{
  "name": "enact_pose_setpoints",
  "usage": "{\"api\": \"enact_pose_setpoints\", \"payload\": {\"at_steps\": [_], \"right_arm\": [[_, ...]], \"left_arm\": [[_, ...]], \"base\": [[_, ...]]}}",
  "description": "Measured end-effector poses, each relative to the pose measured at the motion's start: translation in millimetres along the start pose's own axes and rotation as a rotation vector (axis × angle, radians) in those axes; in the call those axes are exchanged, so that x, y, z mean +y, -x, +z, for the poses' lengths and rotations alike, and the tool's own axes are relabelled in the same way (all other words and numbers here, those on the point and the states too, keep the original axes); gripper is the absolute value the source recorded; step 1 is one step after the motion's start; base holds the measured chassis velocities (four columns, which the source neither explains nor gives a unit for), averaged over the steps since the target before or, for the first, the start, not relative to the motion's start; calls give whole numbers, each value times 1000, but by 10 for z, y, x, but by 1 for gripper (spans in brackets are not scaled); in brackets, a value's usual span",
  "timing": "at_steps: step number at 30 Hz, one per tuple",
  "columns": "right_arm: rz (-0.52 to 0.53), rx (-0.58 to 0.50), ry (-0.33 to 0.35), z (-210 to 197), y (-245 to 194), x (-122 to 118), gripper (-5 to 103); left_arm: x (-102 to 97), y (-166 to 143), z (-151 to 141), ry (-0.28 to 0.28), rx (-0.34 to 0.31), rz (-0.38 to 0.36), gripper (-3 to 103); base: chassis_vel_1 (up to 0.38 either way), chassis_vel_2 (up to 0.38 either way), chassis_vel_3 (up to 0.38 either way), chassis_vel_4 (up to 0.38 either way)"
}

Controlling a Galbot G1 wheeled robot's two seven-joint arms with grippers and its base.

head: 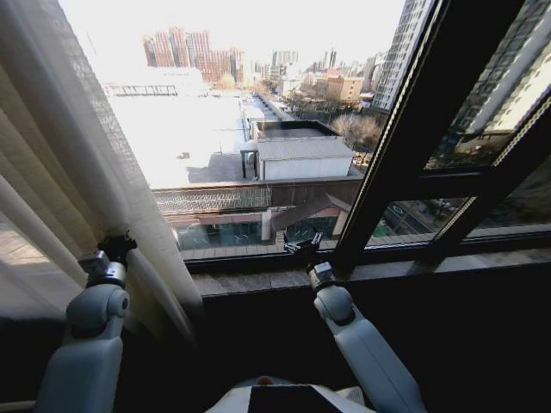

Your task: Open the curtains by pulling them apart, changing their state from closed to fully open.

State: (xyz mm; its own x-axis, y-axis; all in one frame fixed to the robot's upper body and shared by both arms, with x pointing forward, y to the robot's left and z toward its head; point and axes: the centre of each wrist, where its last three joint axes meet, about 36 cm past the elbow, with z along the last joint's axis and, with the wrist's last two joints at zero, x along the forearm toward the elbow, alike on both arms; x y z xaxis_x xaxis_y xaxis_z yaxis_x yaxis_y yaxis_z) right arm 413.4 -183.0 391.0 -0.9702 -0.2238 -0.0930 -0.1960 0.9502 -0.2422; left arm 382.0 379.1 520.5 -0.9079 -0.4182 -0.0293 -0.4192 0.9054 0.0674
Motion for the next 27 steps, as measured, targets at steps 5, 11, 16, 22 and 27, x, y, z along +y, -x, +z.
{"api": "enact_pose_setpoints", "payload": {"at_steps": [5, 11, 16, 22, 27], "right_arm": [[-1, -2, 0, -3, 6, 1, 100], [10, -2, -8, 25, 23, -74, 100], [11, -2, -6, 39, 18, -79, 100], [6, -1, -4, 51, 7, -63, 100], [-1, -10, -2, 25, 36, -39, 100]], "left_arm": [[86, 120, -120, -44, 4, -93, 0], [320, 181, -103, -46, 16, -190, 0], [663, 287, -79, -42, 27, -269, 0], [1069, 423, -2, -14, 25, -372, 0], [1422, 578, 97, -11, 26, -468, 0]], "base": [[0, 0, 0, 0], [0, 0, 0, 0], [0, 0, 0, 0], [0, 0, 0, 0], [0, 0, 0, 0]]}}
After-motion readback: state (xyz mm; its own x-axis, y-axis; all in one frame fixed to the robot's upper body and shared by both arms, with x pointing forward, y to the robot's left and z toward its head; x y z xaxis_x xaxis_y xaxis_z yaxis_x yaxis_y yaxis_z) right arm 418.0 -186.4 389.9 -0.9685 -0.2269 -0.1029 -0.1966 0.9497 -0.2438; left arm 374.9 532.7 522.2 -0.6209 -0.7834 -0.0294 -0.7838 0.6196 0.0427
